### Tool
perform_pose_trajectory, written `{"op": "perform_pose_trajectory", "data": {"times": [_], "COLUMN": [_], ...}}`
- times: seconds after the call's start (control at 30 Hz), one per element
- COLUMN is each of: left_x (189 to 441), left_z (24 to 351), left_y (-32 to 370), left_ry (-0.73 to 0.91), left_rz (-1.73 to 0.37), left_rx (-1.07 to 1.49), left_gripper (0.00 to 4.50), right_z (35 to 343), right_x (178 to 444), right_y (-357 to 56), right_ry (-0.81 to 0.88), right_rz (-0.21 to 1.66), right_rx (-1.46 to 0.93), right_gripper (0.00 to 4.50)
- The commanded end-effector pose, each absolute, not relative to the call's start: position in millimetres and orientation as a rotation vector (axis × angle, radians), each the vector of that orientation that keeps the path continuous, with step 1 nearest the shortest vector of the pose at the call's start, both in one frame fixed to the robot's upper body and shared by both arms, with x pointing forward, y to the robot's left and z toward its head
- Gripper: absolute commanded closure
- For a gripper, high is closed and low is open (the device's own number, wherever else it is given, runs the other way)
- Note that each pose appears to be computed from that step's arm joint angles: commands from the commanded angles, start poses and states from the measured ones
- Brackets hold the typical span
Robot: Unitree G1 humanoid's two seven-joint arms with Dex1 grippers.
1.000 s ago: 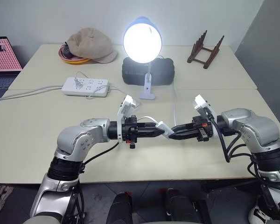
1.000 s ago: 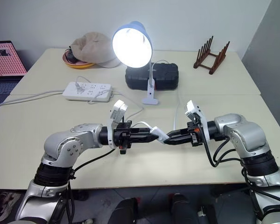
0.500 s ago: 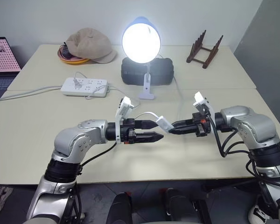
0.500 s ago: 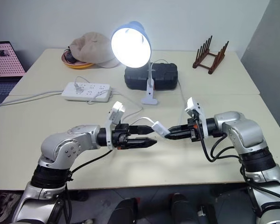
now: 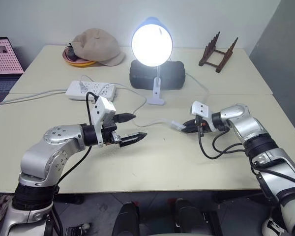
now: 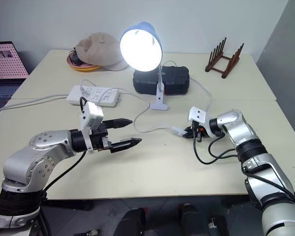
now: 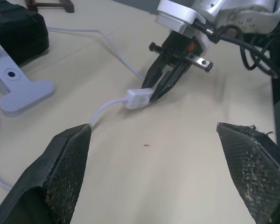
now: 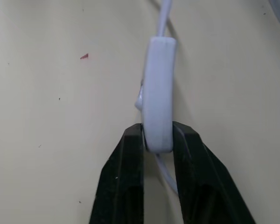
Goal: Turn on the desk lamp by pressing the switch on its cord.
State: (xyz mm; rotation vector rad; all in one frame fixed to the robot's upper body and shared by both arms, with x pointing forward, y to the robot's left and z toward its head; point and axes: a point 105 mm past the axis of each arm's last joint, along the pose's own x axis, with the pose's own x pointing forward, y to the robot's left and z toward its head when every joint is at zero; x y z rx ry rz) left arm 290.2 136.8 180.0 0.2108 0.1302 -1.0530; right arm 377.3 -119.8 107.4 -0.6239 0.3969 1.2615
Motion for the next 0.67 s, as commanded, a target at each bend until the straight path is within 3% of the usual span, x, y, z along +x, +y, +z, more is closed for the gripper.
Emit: {"op": "perform_pose_trajectory", "data": {"times": [0.03, 0.13, 0.23, 0.43, 0.67], "left_x": [287, 288, 295, 310, 324], "left_z": [184, 183, 184, 193, 203], "left_y": [140, 146, 154, 169, 178], "left_ry": [0.109, 0.123, 0.141, 0.149, 0.158], "left_rz": [-1.041, -1.042, -1.038, -1.012, -1.023], "left_rx": [0.288, 0.307, 0.340, 0.426, 0.480], "left_gripper": [0.00, 0.00, 0.00, 0.00, 0.00], "right_z": [123, 133, 149, 176, 184], "right_x": [379, 375, 368, 341, 295], "right_y": [-123, -130, -142, -162, -174], "right_ry": [0.335, 0.312, 0.277, 0.233, 0.233], "right_rz": [1.281, 1.284, 1.266, 1.208, 1.120], "right_rx": [-0.633, -0.630, -0.621, -0.580, -0.493], "right_gripper": [2.50, 1.80, 1.44, 0.04, 0.04]}}
